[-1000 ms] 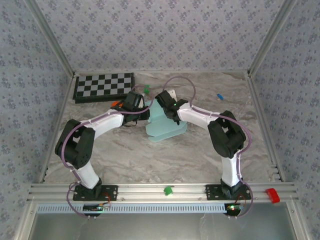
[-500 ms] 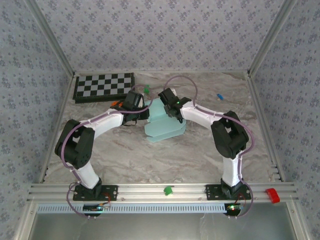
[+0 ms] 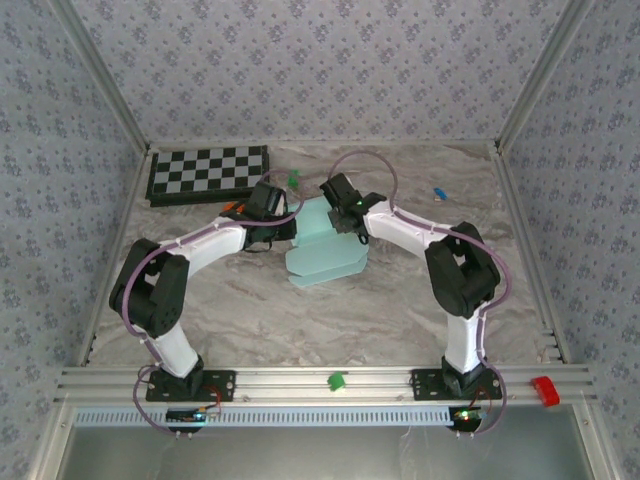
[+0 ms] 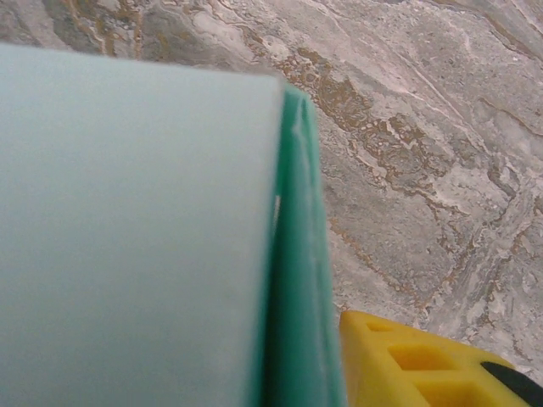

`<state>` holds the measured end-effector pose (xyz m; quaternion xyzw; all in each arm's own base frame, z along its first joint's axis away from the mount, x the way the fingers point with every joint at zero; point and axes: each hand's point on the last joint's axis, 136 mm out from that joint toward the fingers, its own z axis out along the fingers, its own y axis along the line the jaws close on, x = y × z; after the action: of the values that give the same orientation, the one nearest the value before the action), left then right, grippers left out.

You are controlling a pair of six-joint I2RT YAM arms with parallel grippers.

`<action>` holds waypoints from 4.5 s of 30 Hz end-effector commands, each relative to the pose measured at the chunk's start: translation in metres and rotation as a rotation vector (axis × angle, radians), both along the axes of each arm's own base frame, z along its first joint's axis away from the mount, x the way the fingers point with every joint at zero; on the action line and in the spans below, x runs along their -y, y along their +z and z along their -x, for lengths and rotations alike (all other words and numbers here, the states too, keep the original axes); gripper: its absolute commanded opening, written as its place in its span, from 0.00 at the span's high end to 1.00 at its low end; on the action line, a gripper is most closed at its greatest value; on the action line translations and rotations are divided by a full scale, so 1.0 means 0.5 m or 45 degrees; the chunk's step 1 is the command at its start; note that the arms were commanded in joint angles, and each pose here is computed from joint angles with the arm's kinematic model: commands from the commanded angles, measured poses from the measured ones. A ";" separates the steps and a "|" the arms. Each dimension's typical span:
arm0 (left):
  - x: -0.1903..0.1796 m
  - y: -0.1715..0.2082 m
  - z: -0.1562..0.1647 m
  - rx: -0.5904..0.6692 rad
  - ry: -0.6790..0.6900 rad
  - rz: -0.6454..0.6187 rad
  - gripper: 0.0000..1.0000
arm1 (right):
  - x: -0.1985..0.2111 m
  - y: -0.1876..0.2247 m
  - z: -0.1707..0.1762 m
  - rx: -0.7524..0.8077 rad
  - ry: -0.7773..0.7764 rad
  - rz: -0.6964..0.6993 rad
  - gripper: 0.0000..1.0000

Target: Fold the paper box

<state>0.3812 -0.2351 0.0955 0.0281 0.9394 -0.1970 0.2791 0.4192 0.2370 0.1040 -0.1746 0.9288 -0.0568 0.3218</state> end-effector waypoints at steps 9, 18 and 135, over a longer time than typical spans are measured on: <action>0.011 0.007 -0.008 -0.042 0.051 0.019 0.99 | -0.022 0.097 0.012 0.102 0.070 -0.198 0.47; 0.003 0.003 0.012 -0.163 0.229 0.010 0.98 | 0.020 0.202 0.060 0.185 0.058 -0.274 0.41; 0.112 -0.082 0.204 -0.973 1.132 0.650 0.82 | 0.039 0.134 0.239 -0.305 -0.553 -0.805 0.68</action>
<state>0.2786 -0.2814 0.0488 -0.4895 0.8303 -0.2666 -0.0049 0.3010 0.2188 0.1714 0.1293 0.9441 0.1937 0.2333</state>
